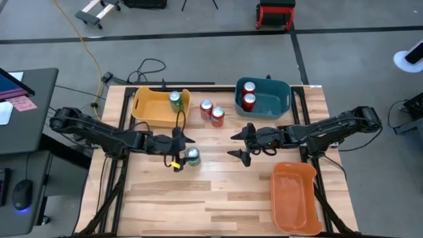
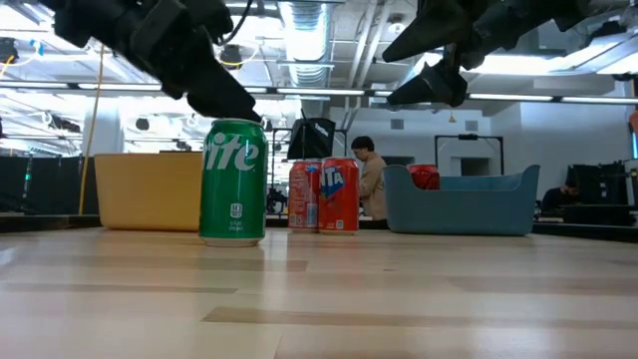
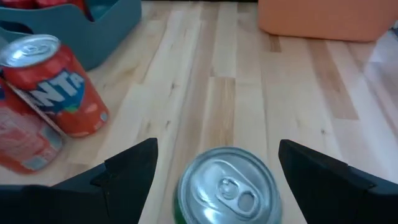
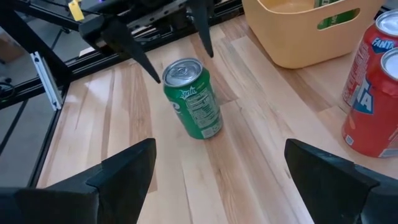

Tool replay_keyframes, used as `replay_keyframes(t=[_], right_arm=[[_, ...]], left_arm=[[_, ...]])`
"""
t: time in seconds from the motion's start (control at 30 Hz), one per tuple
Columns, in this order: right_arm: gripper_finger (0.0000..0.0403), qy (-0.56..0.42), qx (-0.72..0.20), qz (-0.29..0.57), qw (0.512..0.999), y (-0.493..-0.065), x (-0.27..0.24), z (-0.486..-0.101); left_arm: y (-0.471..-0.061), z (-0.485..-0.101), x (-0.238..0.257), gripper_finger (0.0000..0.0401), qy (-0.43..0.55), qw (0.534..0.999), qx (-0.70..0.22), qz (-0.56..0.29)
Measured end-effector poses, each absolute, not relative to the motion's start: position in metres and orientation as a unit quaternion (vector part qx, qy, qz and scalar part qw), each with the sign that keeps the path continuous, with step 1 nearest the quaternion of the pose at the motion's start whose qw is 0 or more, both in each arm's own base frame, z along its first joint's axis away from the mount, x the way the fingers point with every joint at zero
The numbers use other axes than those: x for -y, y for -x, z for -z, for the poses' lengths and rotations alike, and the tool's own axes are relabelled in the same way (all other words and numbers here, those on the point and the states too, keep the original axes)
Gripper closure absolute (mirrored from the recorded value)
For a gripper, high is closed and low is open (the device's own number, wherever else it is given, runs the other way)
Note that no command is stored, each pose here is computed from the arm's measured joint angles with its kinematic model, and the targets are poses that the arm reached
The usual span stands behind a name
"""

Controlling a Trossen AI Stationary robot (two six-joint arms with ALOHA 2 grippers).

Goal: Sort soda cans
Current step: Put the green soda can into the yellow bin

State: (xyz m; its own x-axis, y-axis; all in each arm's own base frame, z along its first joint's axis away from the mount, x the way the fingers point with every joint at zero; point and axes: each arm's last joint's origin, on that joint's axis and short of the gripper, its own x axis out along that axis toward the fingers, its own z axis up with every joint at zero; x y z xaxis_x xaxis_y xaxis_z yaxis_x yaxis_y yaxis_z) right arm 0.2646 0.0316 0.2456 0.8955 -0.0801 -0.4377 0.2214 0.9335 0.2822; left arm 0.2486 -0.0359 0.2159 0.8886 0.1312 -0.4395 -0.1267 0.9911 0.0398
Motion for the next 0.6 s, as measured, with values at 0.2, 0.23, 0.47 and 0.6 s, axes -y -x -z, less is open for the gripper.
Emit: replay_keyframes(t=[0.2,0.23,0.47,0.6], right_arm=[[0.0026,-0.168,-0.215,0.080,0.959,-0.265,-0.032,-0.246],[0.0026,-0.168,-0.215,0.080,0.959,-0.265,-0.032,-0.246],[0.0026,-0.168,-0.215,0.080,0.959,-0.265,-0.032,-0.246],[0.0026,-0.169,-0.214,0.080,0.959,-0.265,-0.032,-0.246]], left_arm=[[-0.243,-0.203,0.037,0.0072,0.013,0.972,-0.230,-0.039],[-0.242,-0.200,0.036,0.0072,0.012,0.972,-0.233,-0.038],[-0.233,-0.182,0.031,0.0072,0.004,0.974,-0.223,-0.050],[-0.230,-0.178,0.031,0.0072,0.007,0.977,-0.208,-0.049]])
